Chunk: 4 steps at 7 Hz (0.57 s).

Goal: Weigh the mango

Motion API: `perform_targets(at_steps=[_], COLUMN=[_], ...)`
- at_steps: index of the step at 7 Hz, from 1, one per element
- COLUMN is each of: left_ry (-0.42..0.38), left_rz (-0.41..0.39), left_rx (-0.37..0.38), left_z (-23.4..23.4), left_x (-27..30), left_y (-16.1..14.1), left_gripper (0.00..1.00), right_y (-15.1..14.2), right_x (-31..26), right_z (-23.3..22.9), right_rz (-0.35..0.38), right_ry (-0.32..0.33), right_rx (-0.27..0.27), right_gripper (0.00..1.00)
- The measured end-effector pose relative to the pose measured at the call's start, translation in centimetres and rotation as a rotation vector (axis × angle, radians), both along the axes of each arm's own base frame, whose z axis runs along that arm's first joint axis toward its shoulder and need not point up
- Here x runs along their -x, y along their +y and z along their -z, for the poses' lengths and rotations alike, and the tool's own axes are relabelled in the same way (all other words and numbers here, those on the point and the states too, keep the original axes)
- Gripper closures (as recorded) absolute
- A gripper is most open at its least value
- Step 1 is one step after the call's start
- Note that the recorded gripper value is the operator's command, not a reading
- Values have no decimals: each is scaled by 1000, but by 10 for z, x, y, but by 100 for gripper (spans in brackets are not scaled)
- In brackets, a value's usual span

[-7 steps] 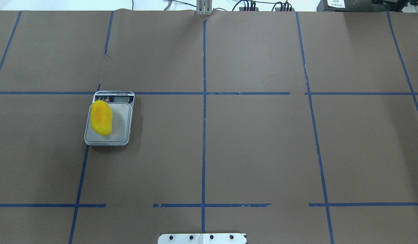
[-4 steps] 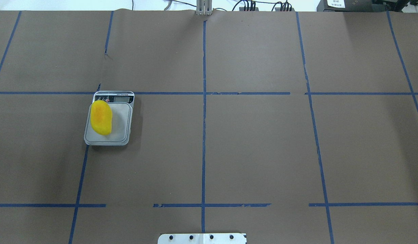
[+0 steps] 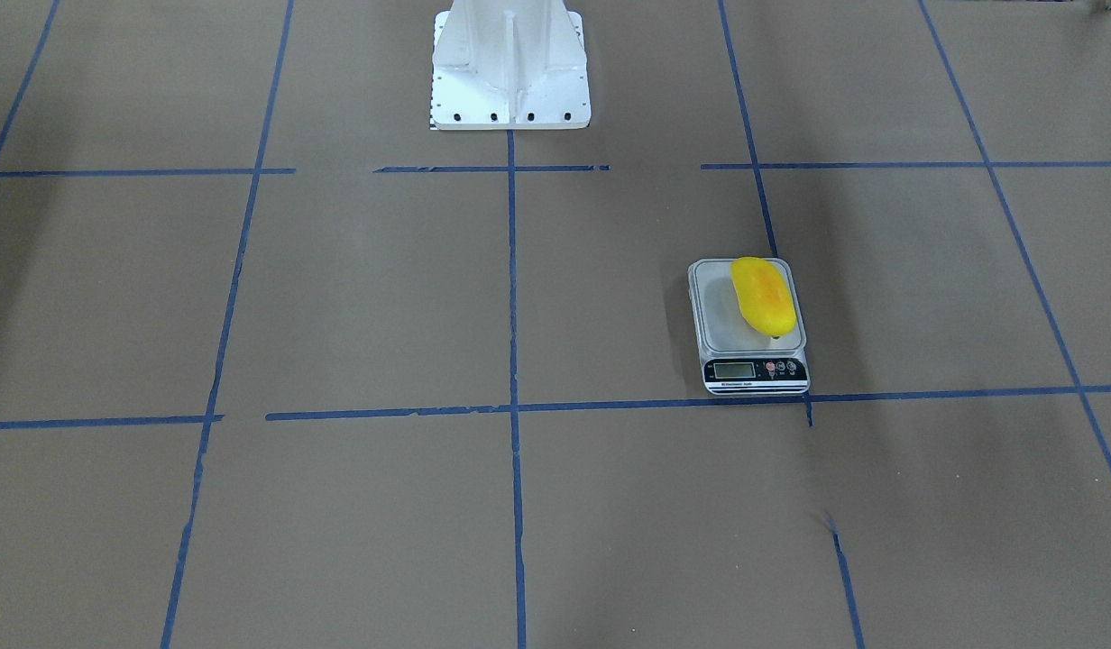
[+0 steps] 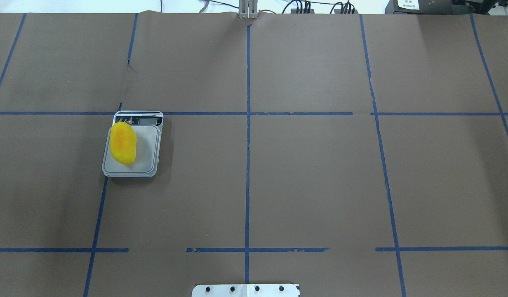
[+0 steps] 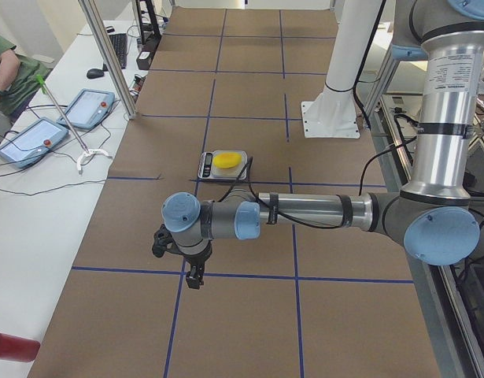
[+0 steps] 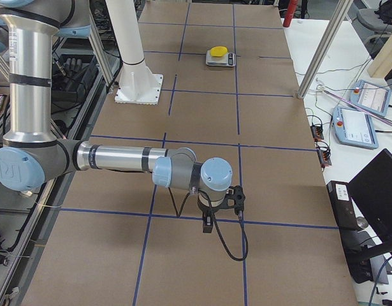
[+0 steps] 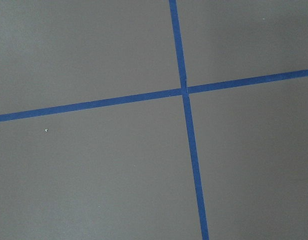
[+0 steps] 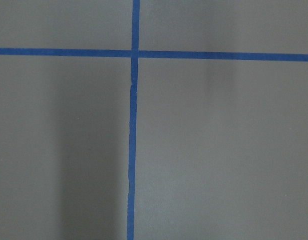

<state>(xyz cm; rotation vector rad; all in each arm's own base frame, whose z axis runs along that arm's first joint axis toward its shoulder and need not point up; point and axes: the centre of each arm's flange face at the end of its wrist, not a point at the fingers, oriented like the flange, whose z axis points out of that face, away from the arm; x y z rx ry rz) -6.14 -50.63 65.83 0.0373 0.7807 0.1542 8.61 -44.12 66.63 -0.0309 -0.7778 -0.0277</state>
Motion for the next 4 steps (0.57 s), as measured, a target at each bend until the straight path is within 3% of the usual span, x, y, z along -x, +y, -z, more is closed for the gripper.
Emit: perform_targets(at_steps=[4], left_ry=[-2], left_rz=[8], left_rx=[-3], left_z=[3], left_x=[0], left_y=[0], left_gripper=[0], right_y=[0], right_x=[0], right_z=[0], right_rz=[0], right_ry=[0], right_rx=[1], right_gripper=[0])
